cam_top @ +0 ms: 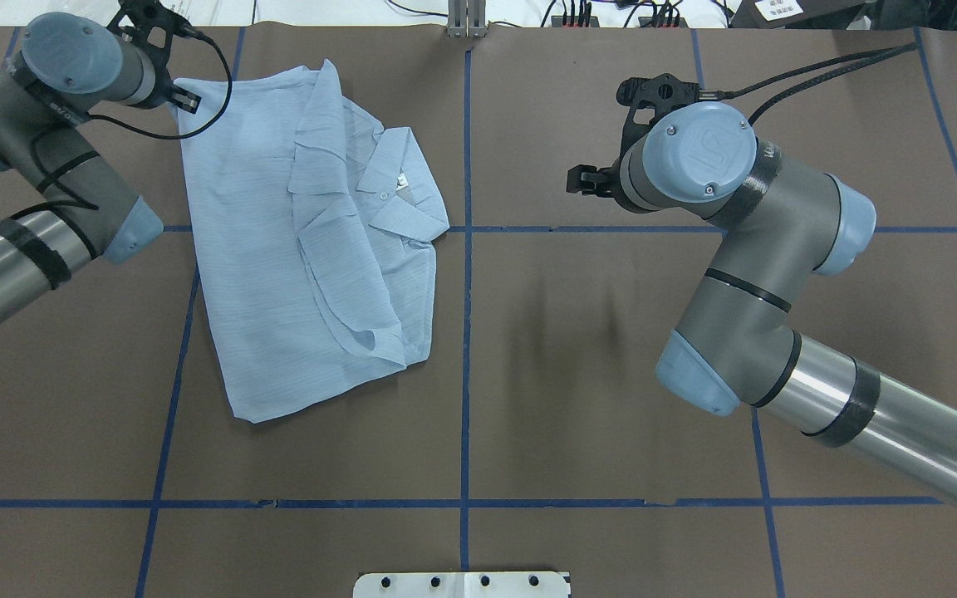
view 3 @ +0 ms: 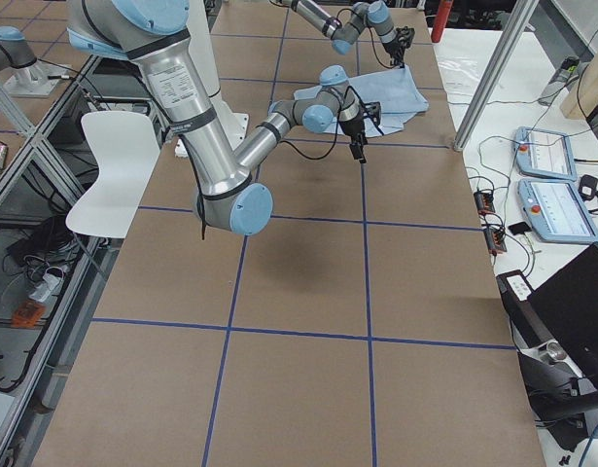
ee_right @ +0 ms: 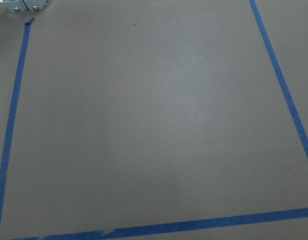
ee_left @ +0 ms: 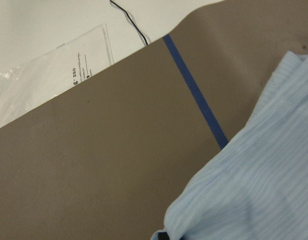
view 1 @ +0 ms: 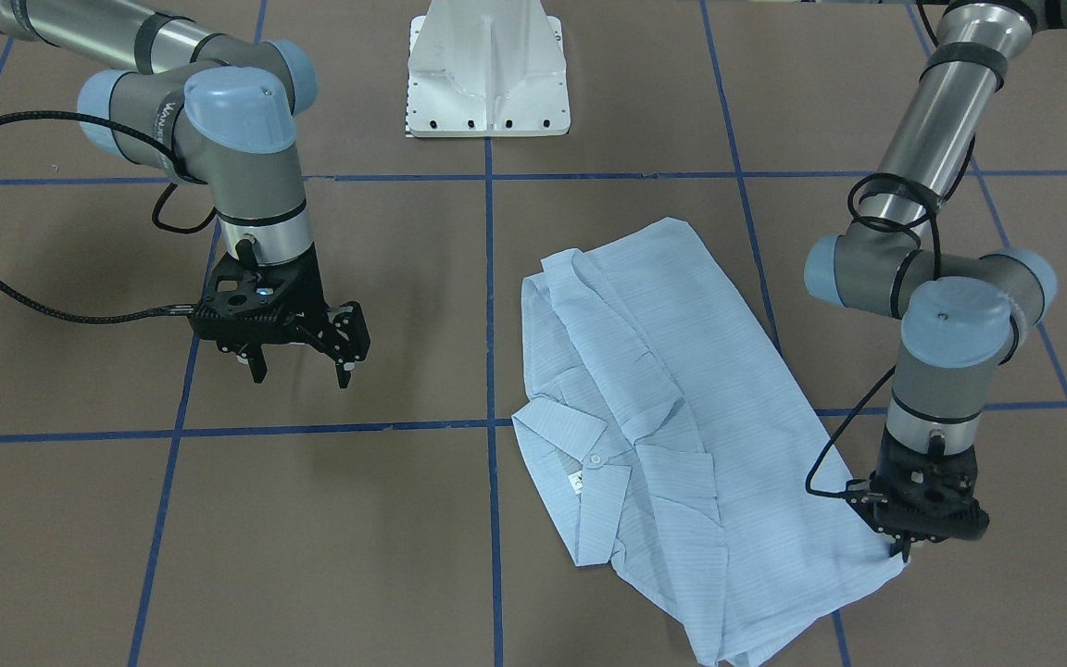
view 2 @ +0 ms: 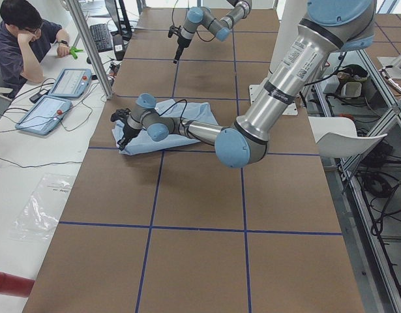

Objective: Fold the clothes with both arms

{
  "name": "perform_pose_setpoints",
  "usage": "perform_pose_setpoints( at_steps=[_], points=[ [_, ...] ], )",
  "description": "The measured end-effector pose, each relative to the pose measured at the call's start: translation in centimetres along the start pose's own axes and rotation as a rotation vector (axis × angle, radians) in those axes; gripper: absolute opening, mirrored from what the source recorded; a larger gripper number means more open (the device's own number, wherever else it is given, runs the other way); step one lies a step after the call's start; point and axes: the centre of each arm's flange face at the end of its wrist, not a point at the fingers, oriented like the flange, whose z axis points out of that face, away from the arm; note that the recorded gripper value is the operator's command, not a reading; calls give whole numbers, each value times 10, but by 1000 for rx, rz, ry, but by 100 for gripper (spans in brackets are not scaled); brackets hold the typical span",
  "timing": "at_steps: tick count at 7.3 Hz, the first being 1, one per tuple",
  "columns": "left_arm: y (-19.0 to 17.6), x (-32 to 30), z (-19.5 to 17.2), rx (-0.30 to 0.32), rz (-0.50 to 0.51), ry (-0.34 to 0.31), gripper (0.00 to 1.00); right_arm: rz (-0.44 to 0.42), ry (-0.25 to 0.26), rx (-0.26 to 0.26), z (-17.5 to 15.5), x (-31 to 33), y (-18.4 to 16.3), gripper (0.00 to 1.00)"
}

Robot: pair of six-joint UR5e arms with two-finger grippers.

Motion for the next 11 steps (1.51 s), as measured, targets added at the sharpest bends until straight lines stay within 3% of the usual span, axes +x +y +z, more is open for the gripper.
perform_pose_setpoints(
  at_steps=[2,5,7,11],
  points=[
    [-2,-10,1,42,34,15,100,60,-18,-7,4,-35,2,99],
    [19,-25,-9,92,56,105,100,309,-18,33,29,-172,-5,96],
    [27,-28,-15,98,54,122,100,444,-45,57,44,-233,17,90],
    [31,-30,-17,103,51,126,100,514,-62,101,88,-264,56,89]
  ],
)
